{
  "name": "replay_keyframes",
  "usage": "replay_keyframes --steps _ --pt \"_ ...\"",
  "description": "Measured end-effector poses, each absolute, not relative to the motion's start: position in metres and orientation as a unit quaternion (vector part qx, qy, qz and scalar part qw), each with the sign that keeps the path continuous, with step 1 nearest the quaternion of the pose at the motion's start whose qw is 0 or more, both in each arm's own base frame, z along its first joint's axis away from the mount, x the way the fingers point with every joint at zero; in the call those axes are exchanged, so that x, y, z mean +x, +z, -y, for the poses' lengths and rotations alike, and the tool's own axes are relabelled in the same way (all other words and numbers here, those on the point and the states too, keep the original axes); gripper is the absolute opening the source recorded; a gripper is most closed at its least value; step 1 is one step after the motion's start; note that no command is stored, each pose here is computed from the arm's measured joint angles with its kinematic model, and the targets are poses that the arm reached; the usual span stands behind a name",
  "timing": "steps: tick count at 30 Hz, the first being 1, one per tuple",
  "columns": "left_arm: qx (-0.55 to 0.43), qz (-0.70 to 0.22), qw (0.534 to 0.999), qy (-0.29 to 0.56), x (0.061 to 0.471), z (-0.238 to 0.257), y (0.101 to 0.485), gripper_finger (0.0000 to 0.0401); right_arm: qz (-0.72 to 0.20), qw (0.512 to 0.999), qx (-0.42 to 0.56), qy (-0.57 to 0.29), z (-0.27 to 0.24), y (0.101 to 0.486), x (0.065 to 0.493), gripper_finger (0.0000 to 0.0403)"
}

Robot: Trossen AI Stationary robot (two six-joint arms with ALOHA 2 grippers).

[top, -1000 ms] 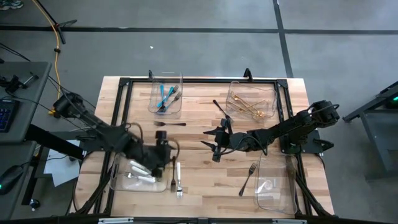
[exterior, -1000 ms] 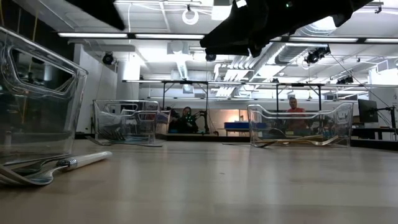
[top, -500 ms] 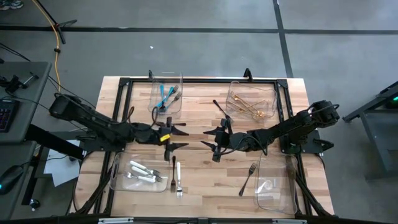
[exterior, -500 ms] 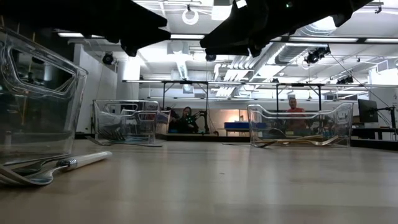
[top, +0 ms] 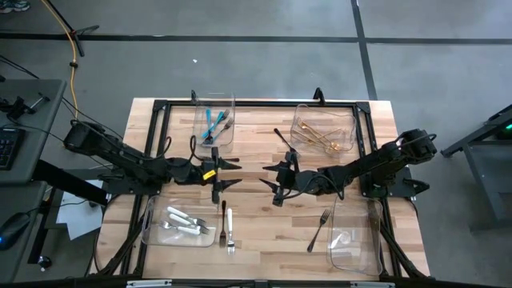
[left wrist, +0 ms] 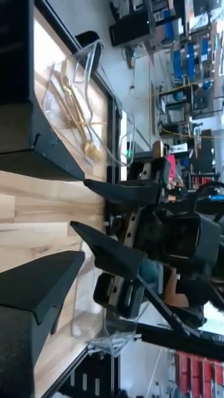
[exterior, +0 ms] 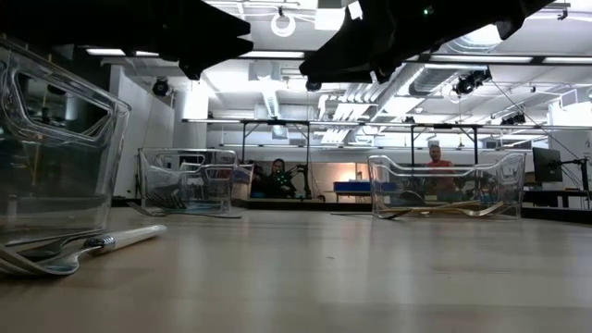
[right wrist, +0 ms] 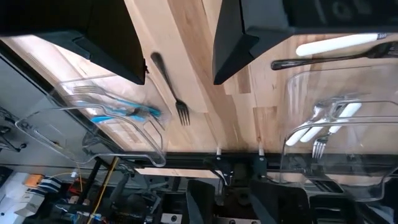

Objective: Sort silverware by color (type)
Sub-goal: Put the black fork into the bottom right transparent bin

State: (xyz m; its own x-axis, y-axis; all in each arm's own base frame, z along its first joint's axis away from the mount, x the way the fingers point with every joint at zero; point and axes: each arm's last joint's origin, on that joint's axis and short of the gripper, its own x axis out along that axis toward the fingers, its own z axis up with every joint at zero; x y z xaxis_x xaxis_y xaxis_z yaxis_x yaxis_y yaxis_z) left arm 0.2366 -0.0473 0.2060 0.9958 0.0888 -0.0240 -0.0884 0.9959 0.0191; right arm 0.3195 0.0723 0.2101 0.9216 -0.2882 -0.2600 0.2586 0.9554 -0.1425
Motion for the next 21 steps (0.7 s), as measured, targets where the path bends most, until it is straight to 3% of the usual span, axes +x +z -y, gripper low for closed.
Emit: replay_keyframes --steps 21 --pt "0.005 0.005 0.999 0.045 0.2367 0.0474 0.2096 0.0186 -0.135 0.979 -0.089 -0.120 -0.0818 0.2133 0.3169 0.0185"
